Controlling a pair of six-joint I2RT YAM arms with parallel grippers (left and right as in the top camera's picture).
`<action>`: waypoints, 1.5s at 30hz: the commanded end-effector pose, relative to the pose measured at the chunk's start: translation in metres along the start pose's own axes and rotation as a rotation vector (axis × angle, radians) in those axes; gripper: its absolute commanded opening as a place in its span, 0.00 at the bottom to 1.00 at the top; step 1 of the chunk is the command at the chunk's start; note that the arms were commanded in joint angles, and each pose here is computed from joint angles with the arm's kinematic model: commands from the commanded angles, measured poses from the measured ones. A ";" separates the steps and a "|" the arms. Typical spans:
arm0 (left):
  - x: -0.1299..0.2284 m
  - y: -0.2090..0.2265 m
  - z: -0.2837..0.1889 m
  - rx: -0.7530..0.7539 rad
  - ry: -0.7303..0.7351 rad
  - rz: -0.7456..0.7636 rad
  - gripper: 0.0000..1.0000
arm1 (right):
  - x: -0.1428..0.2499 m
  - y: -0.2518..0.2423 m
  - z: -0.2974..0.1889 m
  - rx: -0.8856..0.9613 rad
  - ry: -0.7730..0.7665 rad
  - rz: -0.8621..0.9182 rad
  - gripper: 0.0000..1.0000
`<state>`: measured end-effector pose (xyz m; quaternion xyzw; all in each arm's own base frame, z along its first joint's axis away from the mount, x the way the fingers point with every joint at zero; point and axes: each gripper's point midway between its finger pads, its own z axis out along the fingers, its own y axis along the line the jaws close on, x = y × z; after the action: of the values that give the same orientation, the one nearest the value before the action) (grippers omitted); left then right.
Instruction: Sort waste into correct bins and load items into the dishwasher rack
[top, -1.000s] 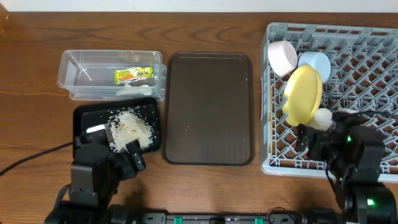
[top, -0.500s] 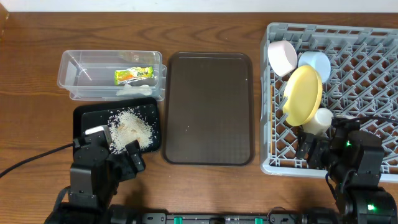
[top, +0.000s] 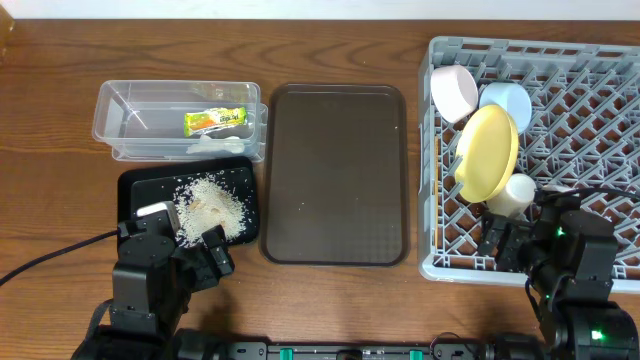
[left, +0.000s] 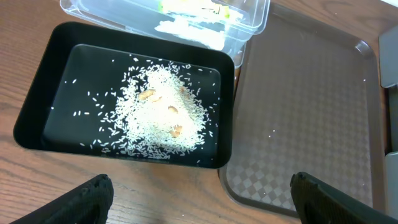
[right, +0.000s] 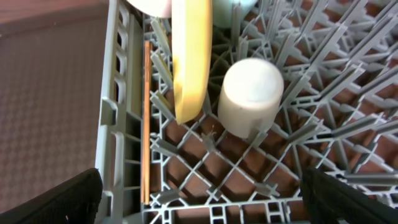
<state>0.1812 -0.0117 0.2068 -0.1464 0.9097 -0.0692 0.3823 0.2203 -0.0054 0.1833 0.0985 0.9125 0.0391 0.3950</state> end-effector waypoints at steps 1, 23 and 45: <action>0.002 0.003 0.002 -0.016 0.000 -0.001 0.94 | -0.005 -0.004 -0.006 0.014 -0.061 -0.048 0.99; 0.002 0.003 0.002 -0.016 0.000 -0.001 0.94 | -0.036 0.021 -0.020 -0.160 -0.756 -0.132 0.99; 0.002 0.003 0.002 -0.016 0.000 -0.001 0.95 | 0.008 0.029 0.035 -0.217 -0.659 -0.160 0.99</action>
<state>0.1811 -0.0105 0.2064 -0.1477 0.9098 -0.0657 0.3822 0.2457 0.0208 0.1574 0.0005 0.7324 0.0680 0.6774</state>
